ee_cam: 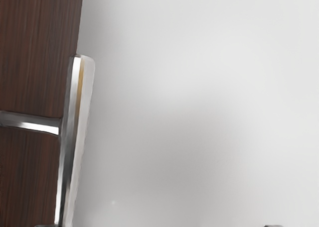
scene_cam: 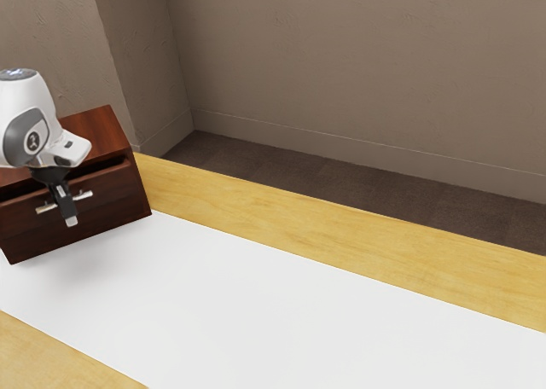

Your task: Pull the drawer handle with one arm to open the drawer

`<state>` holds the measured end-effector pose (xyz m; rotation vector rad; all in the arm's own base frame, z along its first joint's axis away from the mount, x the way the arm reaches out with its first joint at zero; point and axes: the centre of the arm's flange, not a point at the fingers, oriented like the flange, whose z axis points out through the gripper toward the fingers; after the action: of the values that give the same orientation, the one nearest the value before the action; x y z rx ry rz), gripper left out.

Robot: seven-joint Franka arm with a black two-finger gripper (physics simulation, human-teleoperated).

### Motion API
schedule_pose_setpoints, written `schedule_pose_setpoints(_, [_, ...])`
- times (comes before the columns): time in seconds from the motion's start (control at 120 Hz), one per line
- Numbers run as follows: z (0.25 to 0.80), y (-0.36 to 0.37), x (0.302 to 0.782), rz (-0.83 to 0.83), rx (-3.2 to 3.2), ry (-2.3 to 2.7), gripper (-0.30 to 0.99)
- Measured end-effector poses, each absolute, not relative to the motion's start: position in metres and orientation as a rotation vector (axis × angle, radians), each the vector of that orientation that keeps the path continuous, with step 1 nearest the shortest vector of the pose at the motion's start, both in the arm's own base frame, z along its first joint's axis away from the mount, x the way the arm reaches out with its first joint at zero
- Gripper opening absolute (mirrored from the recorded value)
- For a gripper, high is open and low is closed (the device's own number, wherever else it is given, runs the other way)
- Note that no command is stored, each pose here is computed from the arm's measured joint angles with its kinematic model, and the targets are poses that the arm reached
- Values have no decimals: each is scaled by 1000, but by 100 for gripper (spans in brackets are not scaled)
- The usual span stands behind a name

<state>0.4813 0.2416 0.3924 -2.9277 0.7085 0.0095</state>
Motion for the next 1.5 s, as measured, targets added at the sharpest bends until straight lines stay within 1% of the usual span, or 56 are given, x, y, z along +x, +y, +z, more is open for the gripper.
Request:
schedule_pose_setpoints(0.175, [390,239,478,13,-2938,696,55])
schedule_pose_setpoints(0.4, [393,237,476,2,-2944,673,52])
schedule_pose_setpoints(0.608, [392,223,478,1,-2948,680,55])
schedule_pose_setpoints(0.808, [395,194,481,-10,-2945,732,48])
schedule_pose_setpoints(0.967, [398,181,470,-25,-2956,739,48])
schedule_pose_setpoints(1.225, [399,169,451,-38,-2975,740,52])
schedule_pose_setpoints(1.342, [402,165,445,-53,-2979,743,46])
schedule_pose_setpoints(1.5, [402,164,435,-61,-2990,729,49])
